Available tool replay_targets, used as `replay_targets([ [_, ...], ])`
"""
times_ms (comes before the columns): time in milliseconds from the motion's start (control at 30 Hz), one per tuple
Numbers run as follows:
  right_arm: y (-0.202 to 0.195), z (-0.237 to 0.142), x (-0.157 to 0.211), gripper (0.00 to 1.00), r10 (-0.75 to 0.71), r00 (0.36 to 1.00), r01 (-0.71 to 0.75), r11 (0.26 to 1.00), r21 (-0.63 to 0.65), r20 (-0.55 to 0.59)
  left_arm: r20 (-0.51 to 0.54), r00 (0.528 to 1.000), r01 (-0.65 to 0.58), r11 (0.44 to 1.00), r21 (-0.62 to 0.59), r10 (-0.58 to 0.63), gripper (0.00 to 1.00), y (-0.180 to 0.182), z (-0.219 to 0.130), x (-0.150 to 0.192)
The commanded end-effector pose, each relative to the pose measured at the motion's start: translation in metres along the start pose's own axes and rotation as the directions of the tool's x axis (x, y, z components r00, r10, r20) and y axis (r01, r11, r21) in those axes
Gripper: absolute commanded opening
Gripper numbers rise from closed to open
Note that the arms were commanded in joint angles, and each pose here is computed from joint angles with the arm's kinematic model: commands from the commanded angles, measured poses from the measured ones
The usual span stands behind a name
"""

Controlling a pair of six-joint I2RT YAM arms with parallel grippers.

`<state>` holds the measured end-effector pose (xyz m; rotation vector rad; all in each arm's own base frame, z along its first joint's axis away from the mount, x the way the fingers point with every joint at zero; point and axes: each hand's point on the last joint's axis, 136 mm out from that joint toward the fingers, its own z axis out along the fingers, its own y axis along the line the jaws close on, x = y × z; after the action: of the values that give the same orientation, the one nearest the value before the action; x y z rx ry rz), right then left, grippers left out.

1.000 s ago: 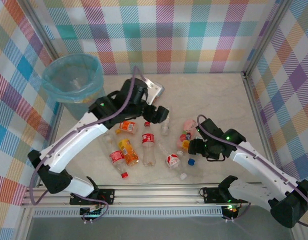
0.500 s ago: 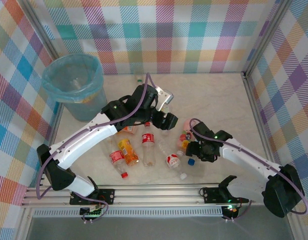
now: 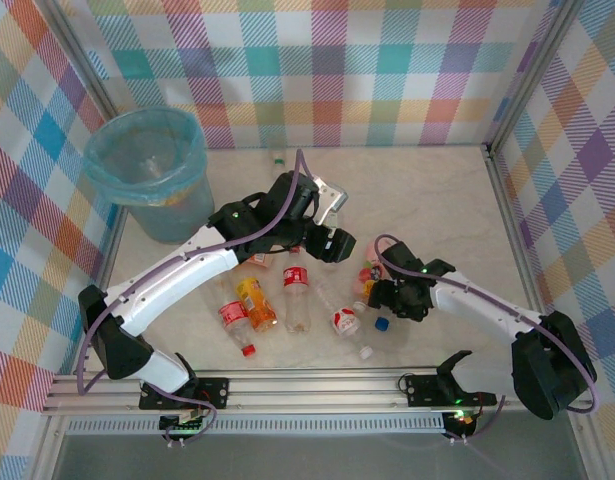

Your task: Put the plastic bottles in the bin

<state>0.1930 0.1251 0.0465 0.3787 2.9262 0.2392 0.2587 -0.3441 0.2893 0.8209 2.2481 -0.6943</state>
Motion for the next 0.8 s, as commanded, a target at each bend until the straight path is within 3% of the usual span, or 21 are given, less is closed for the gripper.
replay_targets([
  [0, -0.006, 0.008, 0.004, 0.78, -0.003, 1.000, 0.004, 1.000, 0.007, -0.018, -0.010, 1.000, 0.003, 0.999, 0.038, -0.003, 0.83, -0.010, 0.007, 0.003],
  [333, -0.011, 0.018, 0.002, 0.76, -0.001, 0.999, 0.001, 1.000, 0.019, -0.033, -0.027, 0.999, 0.018, 0.999, 0.033, -0.017, 0.82, -0.009, 0.015, 0.005],
  [767, -0.016, 0.012, 0.002, 0.57, -0.019, 1.000, 0.020, 1.000, 0.023, -0.023, -0.042, 0.999, 0.026, 0.999, 0.038, -0.024, 0.81, -0.011, 0.019, -0.001],
])
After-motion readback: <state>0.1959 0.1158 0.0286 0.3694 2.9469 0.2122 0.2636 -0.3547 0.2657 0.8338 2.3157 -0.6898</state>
